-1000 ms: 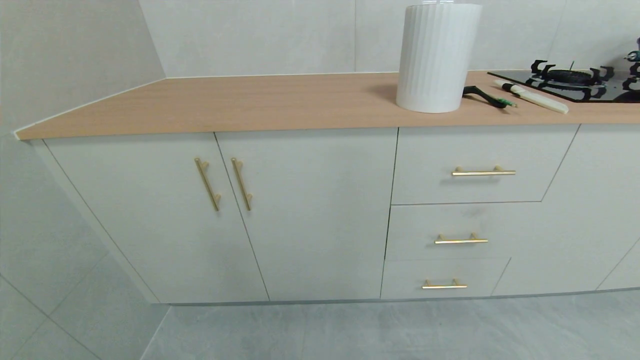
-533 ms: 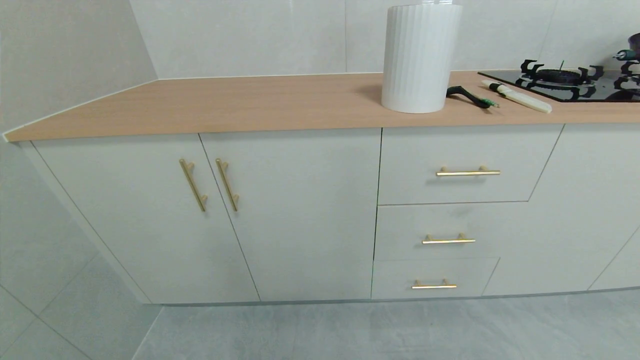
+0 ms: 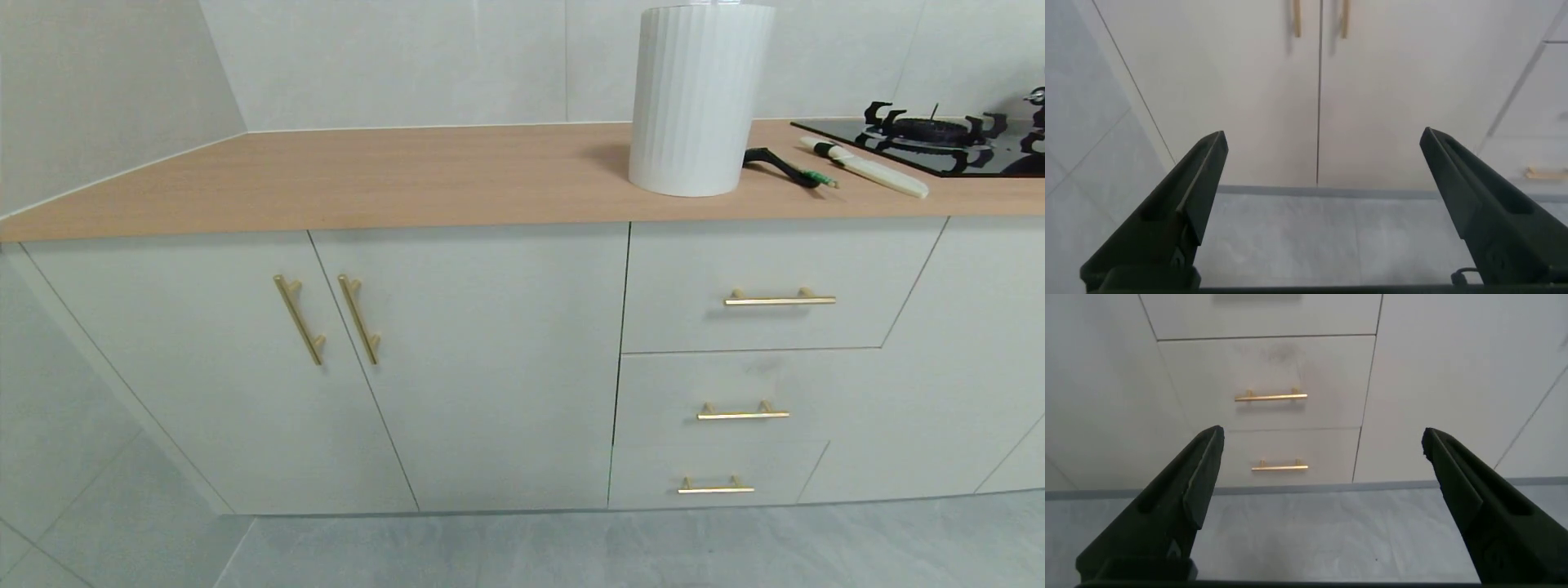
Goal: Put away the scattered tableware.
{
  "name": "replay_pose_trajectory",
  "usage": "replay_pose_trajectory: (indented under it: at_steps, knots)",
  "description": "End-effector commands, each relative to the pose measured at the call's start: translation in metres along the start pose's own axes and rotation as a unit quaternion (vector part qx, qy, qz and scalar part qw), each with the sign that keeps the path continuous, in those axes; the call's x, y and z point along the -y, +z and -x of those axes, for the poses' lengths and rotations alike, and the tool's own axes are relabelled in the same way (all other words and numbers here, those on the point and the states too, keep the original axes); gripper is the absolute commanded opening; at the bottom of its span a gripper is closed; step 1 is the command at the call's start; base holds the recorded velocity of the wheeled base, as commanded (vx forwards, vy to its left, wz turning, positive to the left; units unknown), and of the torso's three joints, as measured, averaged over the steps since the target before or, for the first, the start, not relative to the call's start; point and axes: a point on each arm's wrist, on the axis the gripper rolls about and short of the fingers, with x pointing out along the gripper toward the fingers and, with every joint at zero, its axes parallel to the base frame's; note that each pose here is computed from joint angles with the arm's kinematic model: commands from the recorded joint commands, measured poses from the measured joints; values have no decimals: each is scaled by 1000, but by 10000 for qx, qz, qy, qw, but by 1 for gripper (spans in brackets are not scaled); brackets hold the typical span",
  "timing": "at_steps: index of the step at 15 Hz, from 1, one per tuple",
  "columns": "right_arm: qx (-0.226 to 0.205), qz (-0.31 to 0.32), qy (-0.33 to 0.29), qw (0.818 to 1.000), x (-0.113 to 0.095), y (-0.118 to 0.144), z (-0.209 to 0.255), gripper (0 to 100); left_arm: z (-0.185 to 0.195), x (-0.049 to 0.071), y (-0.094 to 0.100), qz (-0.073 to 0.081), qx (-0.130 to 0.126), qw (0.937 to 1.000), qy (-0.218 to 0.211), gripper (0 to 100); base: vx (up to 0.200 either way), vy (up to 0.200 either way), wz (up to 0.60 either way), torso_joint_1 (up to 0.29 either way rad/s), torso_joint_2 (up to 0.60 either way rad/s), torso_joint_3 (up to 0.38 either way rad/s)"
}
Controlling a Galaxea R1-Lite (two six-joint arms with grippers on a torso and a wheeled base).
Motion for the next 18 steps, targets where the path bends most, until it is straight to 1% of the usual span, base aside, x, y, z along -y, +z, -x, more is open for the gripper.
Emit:
replay_pose_trajectory:
  at_steps: [1,13,14,15,16,17,18]
  knots:
    - [-2,2,-1,10000,0,0,0,100,0,0,0,3,-1,10000,2,100,0,0,0,0,0,0]
    - [44,23,6,10000,0,2,0,100,0,0,0,3,-1,10000,2,100,0,0,0,0,0,0]
    - [335,-7,29,9994,0,22,5,100,0,0,0,3,-1,10000,2,100,0,0,0,0,0,0]
    - [450,-65,115,9989,0,49,8,100,0,0,0,3,-1,10000,2,100,0,0,0,0,0,0]
    - [319,-69,238,9992,0,61,4,100,0,0,0,3,-1,10000,2,100,0,0,0,0,0,0]
    - [-42,-58,436,9990,-1,75,-8,100,0,0,0,3,-1,10000,2,100,0,0,0,0,0,0]
    - [-311,-59,588,9978,-2,81,-18,100,0,0,0,3,-1,10000,2,100,0,0,0,0,0,0]
